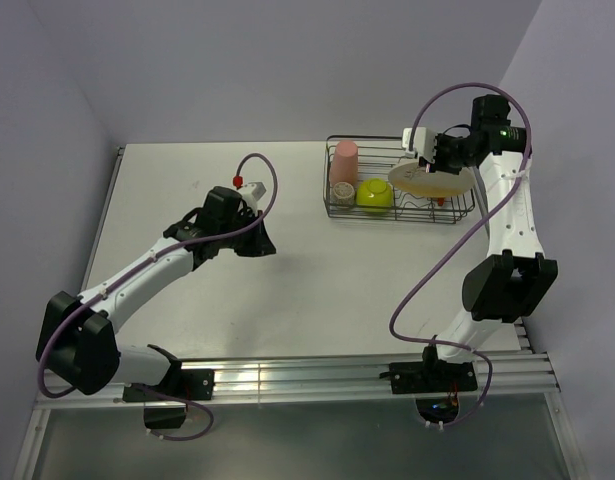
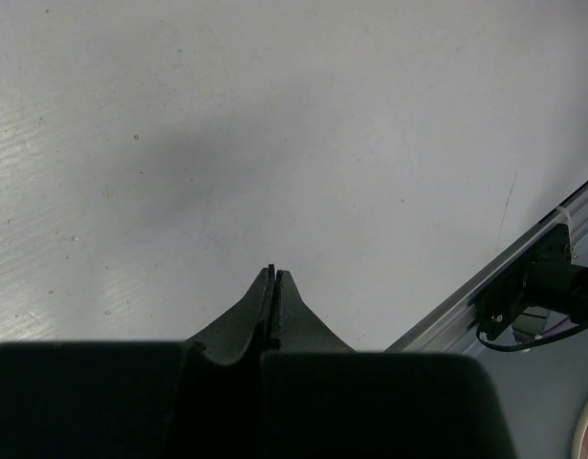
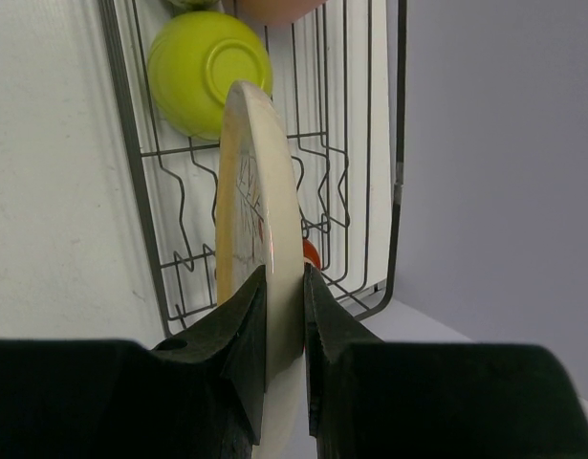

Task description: Load the mixed dishes into the dish rack

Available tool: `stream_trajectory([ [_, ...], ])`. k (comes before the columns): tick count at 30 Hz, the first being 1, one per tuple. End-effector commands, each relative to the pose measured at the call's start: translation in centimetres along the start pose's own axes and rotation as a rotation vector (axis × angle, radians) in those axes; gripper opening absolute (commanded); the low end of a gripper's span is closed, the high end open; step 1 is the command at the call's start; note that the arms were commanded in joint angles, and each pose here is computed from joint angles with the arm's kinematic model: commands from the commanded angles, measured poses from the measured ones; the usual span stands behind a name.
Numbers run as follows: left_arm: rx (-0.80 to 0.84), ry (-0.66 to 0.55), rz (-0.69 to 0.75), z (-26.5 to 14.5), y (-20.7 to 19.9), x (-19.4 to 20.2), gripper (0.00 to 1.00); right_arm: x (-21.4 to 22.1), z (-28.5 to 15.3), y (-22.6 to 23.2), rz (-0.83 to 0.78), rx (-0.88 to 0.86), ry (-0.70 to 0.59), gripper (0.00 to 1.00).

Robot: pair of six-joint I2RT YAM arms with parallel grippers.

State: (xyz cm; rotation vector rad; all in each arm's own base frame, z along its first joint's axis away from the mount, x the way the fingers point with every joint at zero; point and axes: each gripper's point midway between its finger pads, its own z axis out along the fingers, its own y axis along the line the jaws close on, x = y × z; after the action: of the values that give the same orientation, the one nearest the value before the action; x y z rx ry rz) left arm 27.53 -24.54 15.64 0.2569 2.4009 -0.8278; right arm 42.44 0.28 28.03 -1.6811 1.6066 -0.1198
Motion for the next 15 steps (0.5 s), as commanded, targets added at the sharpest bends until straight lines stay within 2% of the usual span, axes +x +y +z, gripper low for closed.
stream_trajectory([
  [1,0.032,-0.022,0.007,0.3,-0.5,-0.7,0.00,-1.9,-1.9,-3.0,-0.104,0.097,-0.012,0.00],
  [9,0.038,-0.003,-0.008,0.7,-0.3,-0.3,0.00,-0.8,-1.3,-3.2,-0.059,0.102,0.026,0.00],
  [15,0.034,-0.005,-0.010,0.8,-0.2,-0.4,0.00,-1.4,-1.7,-3.4,-0.113,0.158,0.021,0.00],
])
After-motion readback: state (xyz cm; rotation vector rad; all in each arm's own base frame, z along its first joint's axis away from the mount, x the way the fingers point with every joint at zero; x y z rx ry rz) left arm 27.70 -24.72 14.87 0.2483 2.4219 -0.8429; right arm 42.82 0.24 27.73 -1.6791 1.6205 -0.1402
